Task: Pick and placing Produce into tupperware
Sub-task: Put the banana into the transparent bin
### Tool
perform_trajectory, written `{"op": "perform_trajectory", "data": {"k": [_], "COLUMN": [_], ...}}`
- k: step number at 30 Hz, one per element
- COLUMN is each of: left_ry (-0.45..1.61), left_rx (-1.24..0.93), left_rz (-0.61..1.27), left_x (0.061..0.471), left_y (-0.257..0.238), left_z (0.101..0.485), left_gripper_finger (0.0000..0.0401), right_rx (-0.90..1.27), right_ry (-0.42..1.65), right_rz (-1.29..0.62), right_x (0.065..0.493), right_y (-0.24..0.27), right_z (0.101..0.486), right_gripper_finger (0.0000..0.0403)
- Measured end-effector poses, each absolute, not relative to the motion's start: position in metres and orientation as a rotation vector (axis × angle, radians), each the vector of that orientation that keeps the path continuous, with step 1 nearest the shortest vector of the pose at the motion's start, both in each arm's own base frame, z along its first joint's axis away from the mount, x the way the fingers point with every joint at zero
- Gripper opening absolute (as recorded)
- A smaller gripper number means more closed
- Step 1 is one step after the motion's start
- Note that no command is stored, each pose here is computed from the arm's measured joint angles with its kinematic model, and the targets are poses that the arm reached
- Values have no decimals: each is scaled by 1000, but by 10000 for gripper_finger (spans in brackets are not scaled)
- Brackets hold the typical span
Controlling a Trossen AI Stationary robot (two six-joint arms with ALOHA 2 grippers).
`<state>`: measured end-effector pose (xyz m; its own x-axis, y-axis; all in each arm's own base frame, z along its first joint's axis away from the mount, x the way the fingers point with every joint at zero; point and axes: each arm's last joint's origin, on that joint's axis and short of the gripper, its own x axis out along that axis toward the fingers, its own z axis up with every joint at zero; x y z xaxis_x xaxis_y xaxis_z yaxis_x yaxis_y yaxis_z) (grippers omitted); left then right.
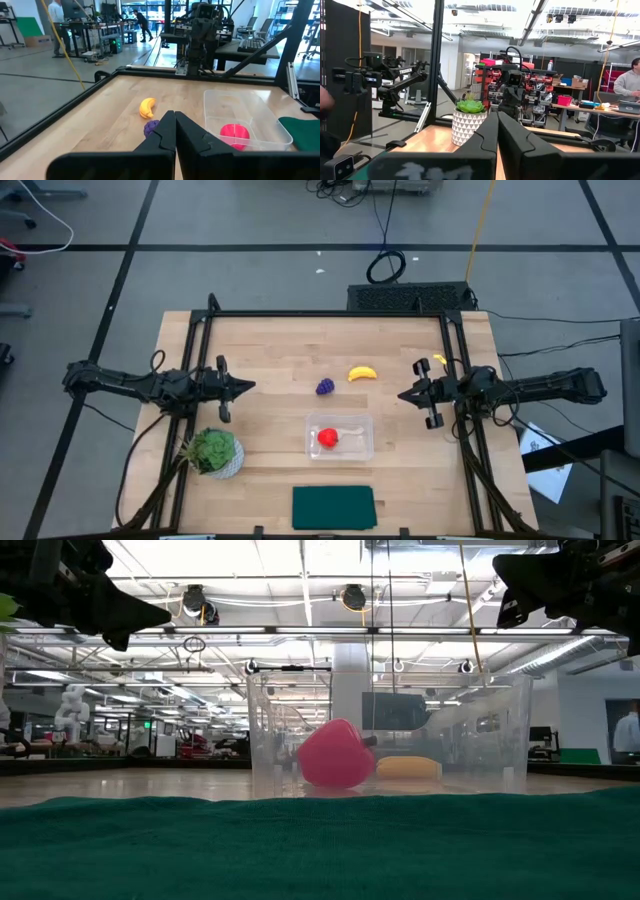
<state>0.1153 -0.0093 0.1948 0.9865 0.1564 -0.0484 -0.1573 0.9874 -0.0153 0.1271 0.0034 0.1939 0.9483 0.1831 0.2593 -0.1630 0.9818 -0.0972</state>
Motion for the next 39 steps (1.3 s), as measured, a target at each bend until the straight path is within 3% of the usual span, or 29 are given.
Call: {"op": "perform_trajectory", "data": {"k": [33, 39], "left_ry": [48, 48], "left_rx": [-18, -18], "left_rz": [159, 159], "left_x": [115, 115], "left_y": [-9, -9], "left_z": [195, 195], "left_gripper_finger": [1, 1], "right_rx": [-75, 3], "right_ry": [-288, -31], "right_rz": [139, -47], "right_x": [127, 133], "right_y": [2, -3], "right_z": [196, 175], "right_gripper_finger": [0, 0]}}
